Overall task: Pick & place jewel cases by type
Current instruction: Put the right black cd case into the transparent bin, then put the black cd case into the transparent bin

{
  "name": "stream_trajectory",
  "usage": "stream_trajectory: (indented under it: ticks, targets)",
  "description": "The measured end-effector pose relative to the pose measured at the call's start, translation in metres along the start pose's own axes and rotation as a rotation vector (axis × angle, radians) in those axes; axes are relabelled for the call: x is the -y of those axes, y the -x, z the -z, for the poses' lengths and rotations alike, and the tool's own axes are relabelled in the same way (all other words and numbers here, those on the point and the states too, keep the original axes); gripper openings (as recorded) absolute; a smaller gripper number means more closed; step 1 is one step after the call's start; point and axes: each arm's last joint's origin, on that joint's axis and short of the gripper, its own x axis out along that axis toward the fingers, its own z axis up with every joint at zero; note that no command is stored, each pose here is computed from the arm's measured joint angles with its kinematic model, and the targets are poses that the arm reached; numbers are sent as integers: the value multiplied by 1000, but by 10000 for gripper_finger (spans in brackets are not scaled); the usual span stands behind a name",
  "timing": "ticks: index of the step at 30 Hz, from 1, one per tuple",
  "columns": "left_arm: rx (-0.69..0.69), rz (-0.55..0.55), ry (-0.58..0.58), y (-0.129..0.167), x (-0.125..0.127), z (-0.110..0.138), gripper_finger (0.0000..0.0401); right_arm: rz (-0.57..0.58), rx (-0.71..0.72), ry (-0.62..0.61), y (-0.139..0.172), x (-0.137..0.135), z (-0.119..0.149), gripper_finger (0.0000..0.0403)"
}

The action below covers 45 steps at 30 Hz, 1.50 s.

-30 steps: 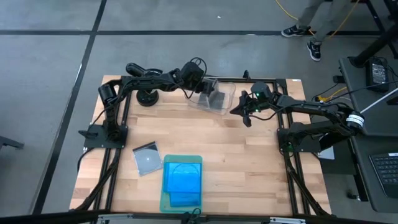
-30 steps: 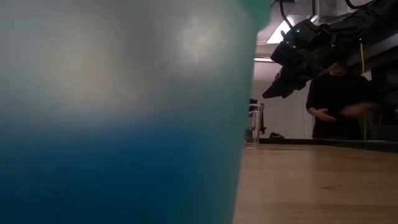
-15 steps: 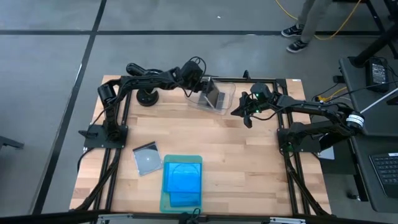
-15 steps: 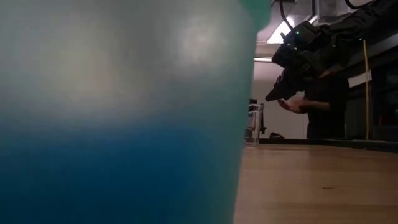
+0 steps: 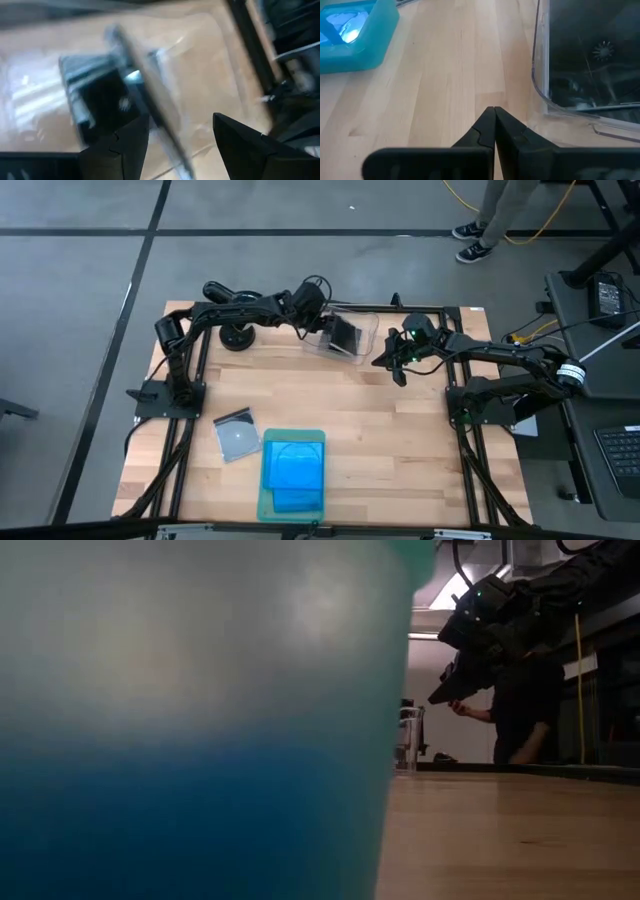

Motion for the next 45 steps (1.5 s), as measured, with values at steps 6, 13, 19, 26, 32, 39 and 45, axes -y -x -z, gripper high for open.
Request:
stream_trajectory:
  ticks: [6,13,19,26,32,39,45]
  targets:
    - [-46,-84,4,1,-5,7,210,-1,-2,21,0,0,0,10]
    - [57,36,5,32,20,0,210,-4,-11,19,0,0,1,10]
    - [187,234,7,76,63,3,210,-5,-12,45,0,0,1,10]
    - [141,368,-45,119,110,50,208,-4,-12,46,0,0,1,10]
    - [-39,329,-23,140,138,123,178,-2,-5,50,0,0,1,10]
    - [-190,-53,-39,166,126,219,97,0,2,49,0,0,0,10]
    - [-256,-434,-18,206,89,282,9,0,1,26,0,0,0,10]
